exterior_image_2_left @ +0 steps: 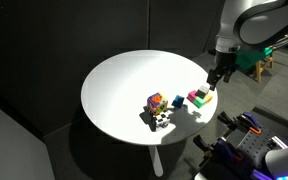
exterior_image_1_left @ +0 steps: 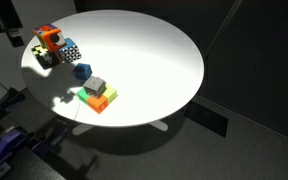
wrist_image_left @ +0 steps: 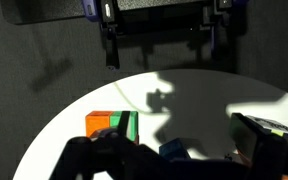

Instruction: Pick up the blue block and put it on the table

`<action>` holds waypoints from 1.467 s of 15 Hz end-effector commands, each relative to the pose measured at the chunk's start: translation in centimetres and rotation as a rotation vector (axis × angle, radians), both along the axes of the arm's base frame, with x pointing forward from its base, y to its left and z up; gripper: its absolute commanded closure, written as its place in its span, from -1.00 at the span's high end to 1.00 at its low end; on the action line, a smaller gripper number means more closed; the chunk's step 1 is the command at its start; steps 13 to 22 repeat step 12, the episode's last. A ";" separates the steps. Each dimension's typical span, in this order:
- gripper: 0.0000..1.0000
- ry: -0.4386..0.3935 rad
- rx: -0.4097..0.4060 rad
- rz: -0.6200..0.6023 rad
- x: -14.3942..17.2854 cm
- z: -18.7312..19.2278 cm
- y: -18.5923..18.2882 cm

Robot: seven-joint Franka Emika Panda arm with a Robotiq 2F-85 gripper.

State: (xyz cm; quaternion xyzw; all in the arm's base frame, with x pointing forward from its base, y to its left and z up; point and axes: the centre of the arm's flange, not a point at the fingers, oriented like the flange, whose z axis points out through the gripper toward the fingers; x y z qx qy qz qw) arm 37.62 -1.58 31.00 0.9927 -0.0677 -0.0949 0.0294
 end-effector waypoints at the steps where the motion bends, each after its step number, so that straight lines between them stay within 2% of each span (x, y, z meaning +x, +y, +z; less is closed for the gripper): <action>1: 1.00 -0.042 0.000 -0.031 -2.7 2.1 0.4; 6: 1.00 -0.096 -0.002 -0.040 -4.6 3.4 0.8; 7: 1.00 -0.067 -0.003 -0.012 -2.7 2.4 0.5; 11: 1.00 -0.090 -0.003 -0.012 -3.4 3.0 0.6; 22: 1.00 -0.090 -0.003 -0.012 -3.4 3.0 0.6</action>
